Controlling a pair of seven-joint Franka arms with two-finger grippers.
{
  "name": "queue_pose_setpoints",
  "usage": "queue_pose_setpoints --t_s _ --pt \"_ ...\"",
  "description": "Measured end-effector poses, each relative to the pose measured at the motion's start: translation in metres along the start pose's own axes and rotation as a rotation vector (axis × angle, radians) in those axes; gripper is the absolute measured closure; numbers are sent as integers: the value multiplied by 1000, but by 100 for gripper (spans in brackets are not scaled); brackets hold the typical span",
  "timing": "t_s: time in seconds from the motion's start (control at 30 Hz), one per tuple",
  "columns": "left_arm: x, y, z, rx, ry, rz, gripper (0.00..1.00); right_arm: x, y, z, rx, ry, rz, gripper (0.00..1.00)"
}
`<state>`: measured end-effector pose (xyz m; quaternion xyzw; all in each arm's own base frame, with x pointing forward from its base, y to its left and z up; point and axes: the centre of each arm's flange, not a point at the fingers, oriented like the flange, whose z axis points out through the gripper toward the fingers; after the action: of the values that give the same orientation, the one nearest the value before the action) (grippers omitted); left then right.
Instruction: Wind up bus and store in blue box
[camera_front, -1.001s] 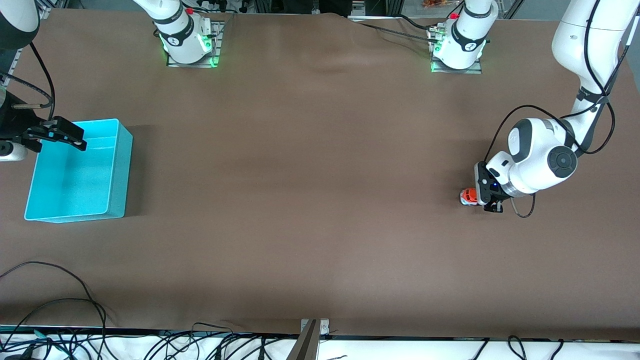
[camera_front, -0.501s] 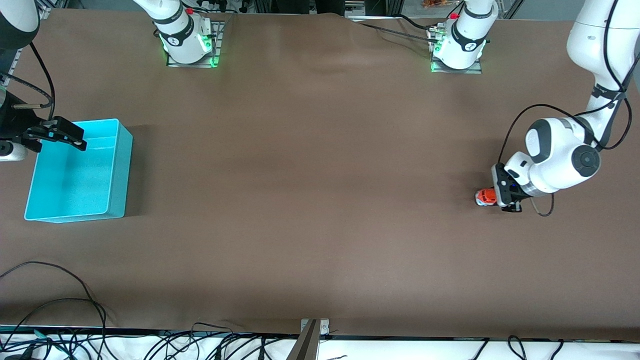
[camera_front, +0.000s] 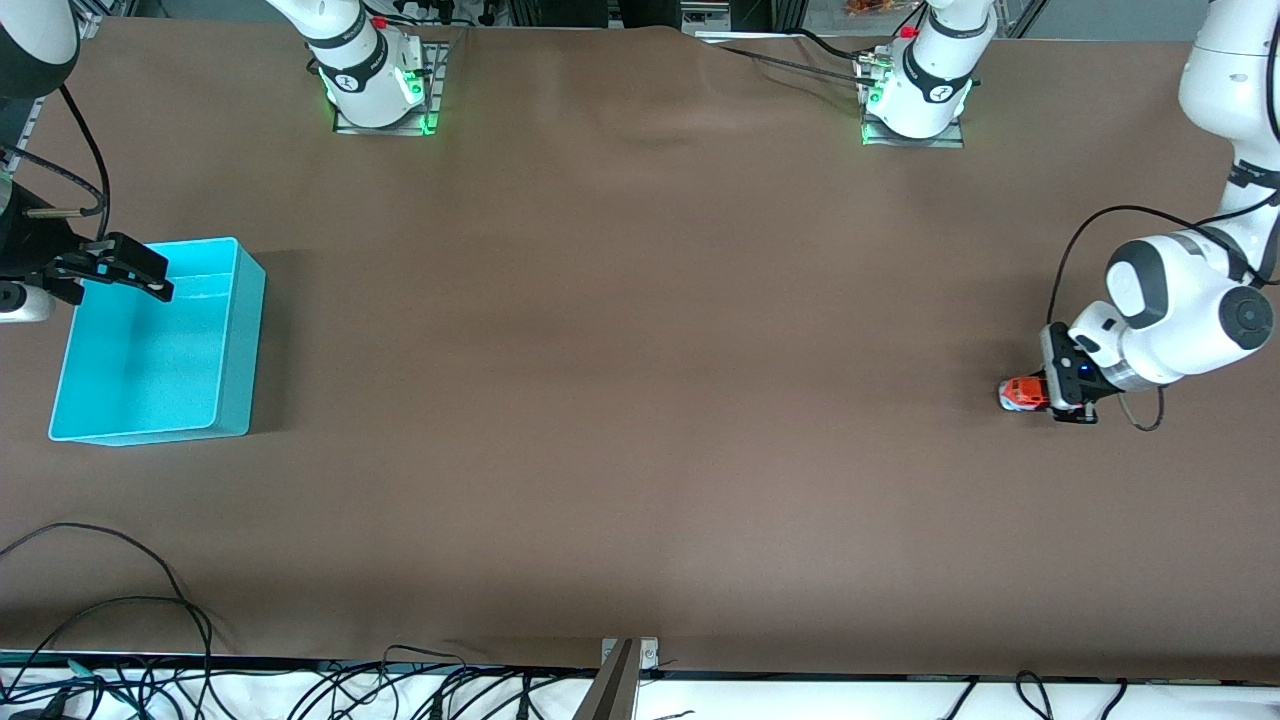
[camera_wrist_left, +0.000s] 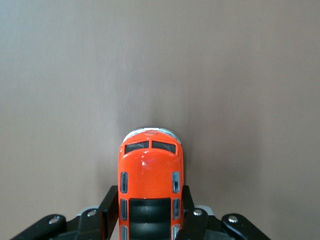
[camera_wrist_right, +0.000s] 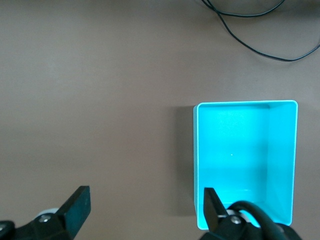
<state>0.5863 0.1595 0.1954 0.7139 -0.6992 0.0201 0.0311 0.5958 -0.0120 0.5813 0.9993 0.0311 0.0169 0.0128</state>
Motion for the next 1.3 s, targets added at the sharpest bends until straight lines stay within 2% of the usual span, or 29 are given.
queue_pose_setpoints --t_s 0.27,1.3 --pt "-32 2 -3 12 -3 20 48 0 0 0 0 0 0 0" --pt "-94 8 -8 31 -37 82 48 0 0 0 0 0 0 0"
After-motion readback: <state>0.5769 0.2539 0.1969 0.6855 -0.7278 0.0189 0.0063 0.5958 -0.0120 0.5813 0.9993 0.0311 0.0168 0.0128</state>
